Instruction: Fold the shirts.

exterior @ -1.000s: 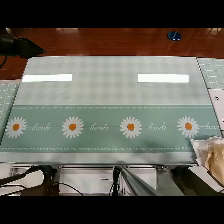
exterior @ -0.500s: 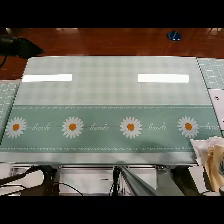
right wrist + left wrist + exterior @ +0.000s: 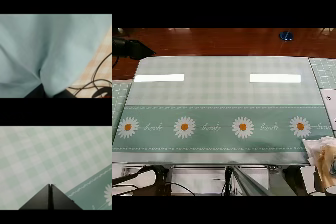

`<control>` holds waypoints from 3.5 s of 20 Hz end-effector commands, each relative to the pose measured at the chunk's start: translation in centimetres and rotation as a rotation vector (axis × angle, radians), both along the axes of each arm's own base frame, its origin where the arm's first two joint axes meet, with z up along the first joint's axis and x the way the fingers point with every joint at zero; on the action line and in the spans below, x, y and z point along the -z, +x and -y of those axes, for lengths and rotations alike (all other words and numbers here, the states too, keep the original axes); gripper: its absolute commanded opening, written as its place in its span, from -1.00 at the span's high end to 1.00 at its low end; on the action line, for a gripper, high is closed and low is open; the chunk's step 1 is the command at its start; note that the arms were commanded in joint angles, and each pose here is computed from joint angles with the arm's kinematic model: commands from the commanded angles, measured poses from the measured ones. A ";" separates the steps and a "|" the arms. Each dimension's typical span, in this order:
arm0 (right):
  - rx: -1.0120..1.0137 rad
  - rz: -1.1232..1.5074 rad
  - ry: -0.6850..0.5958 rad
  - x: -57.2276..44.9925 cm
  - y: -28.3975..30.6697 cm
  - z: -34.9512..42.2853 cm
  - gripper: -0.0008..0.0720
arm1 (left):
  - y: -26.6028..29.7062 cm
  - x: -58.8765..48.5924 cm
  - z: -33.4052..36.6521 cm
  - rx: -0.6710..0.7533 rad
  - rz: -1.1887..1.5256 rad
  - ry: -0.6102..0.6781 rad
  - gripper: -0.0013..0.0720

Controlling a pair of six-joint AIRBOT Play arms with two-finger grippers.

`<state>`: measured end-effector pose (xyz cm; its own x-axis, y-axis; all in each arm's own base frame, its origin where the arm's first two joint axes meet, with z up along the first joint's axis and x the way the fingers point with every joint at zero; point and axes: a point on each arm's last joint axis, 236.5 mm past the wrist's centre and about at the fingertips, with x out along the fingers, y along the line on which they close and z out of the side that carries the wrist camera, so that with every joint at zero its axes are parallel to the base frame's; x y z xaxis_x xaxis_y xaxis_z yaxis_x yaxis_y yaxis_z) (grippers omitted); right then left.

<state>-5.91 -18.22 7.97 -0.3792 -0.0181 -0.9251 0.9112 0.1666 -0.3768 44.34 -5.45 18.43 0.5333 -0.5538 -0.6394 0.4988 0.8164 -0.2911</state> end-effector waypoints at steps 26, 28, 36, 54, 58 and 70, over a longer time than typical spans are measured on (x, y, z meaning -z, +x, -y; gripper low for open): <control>-1.112 1.488 -0.004 -14.2 55.2 -8.2 0.07 | 3.2 2.8 0.7 -0.032 -0.021 -0.048 -0.48; -1.286 1.204 0.268 -6.3 54.2 -15.8 0.12 | 2.6 4.9 2.2 -0.055 -0.104 0.037 -0.46; -1.500 0.632 0.302 0.8 48.1 -18.0 0.11 | 0.0 10.7 12.1 0.059 -0.220 0.274 -0.46; -1.467 0.609 0.476 1.9 45.5 -21.5 0.11 | -0.6 14.4 14.4 0.047 -0.337 0.261 -0.46; -1.467 0.609 0.476 1.9 45.5 -21.5 0.11 | -0.6 14.4 14.4 0.047 -0.337 0.261 -0.46; -1.467 0.609 0.476 1.9 45.5 -21.5 0.11 | -0.6 14.4 14.4 0.047 -0.337 0.261 -0.46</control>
<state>39.59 3.21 6.13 0.1016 0.2988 -0.9489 -0.1296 0.9497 0.2852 43.70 -19.89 4.07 0.2490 -0.3693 -0.8953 0.4490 0.8632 -0.2311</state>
